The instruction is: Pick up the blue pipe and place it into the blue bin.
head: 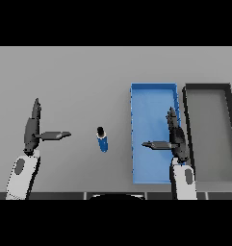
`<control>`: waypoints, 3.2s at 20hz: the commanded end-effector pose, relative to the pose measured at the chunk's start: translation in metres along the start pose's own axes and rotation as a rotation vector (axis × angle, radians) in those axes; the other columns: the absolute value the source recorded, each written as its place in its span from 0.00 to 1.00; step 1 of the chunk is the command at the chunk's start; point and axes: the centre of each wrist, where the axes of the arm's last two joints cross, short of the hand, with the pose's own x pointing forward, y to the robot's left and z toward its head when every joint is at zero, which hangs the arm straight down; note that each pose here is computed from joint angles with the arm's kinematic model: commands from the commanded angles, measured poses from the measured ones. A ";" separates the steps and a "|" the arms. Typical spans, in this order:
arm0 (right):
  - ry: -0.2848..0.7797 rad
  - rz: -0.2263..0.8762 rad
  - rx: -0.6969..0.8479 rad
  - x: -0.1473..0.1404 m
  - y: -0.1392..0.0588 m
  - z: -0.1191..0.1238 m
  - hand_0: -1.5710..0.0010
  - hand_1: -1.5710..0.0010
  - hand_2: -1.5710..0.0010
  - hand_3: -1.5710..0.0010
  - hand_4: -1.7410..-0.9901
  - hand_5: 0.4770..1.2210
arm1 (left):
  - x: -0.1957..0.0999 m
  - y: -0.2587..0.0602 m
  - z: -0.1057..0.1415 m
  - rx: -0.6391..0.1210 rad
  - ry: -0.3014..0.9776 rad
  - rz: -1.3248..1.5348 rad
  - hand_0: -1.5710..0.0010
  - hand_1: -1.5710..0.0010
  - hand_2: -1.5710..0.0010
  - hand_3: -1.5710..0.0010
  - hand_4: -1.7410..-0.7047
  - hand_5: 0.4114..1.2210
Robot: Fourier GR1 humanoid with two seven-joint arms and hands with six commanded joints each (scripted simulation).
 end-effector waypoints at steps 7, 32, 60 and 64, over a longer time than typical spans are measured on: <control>-0.061 0.107 0.052 0.002 -0.014 0.011 1.00 1.00 1.00 1.00 0.69 0.17 | -0.005 0.003 0.011 -0.128 -0.048 -0.065 1.00 1.00 1.00 1.00 0.71 0.22; -0.117 0.235 0.156 0.013 -0.020 0.023 1.00 1.00 1.00 1.00 0.63 0.19 | 0.002 -0.058 0.047 -0.835 -0.042 -0.151 1.00 1.00 1.00 1.00 0.60 0.04; -0.114 0.233 0.150 0.014 -0.022 0.027 1.00 1.00 1.00 1.00 0.65 0.19 | -0.013 -0.169 0.030 -0.829 -0.173 0.088 0.10 0.08 0.07 0.13 0.06 0.93; -0.113 0.240 0.142 0.013 -0.023 0.026 1.00 1.00 1.00 1.00 0.66 0.20 | 0.011 -0.172 0.028 -0.843 -0.269 0.132 0.04 0.03 0.03 0.09 0.03 0.97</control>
